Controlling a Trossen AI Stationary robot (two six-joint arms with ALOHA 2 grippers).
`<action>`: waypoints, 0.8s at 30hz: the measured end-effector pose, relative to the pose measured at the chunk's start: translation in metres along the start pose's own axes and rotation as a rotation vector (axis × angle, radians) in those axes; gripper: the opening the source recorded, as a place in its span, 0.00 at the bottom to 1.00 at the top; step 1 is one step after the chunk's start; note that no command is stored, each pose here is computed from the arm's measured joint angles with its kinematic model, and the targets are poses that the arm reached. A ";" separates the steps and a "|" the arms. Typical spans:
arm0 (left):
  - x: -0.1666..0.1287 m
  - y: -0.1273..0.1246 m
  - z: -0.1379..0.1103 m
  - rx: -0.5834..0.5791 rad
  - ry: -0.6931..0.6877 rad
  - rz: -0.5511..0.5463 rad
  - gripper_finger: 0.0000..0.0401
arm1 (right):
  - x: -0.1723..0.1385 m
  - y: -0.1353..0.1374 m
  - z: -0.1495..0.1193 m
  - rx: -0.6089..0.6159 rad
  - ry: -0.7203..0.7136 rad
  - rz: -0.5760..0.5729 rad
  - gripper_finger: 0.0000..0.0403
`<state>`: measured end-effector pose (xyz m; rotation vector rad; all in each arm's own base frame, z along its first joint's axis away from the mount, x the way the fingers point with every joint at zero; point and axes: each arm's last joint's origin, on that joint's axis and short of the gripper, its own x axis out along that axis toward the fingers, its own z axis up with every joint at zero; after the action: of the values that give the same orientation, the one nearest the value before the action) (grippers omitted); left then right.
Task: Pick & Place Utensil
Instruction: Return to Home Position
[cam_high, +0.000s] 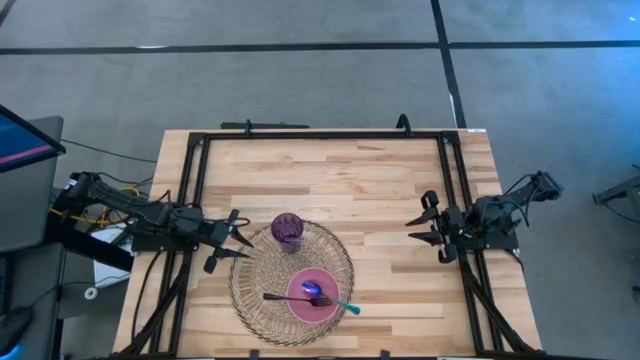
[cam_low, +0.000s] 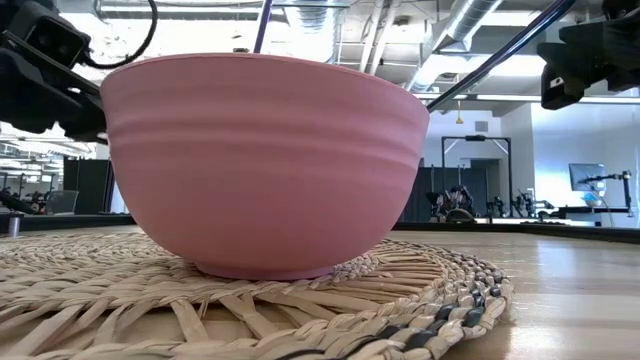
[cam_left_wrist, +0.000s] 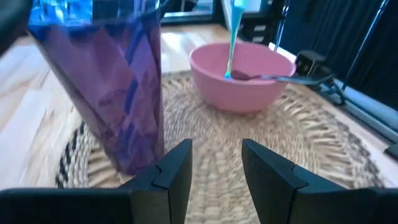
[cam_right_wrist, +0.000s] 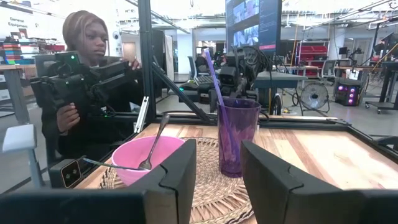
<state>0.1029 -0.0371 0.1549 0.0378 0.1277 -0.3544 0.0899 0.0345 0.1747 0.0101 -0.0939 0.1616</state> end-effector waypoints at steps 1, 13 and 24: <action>-0.001 0.000 0.001 0.002 -0.010 -0.004 0.35 | 0.000 0.000 0.000 0.000 0.000 0.000 0.29; -0.008 0.000 0.005 0.030 -0.077 -0.006 0.35 | 0.000 0.000 0.000 0.000 0.000 0.000 0.29; -0.014 0.000 0.011 0.031 -0.155 -0.003 0.35 | 0.000 0.000 0.000 0.000 0.000 0.000 0.29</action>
<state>0.0914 -0.0333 0.1672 0.0403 -0.0306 -0.3614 0.0900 0.0345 0.1746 0.0102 -0.0934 0.1616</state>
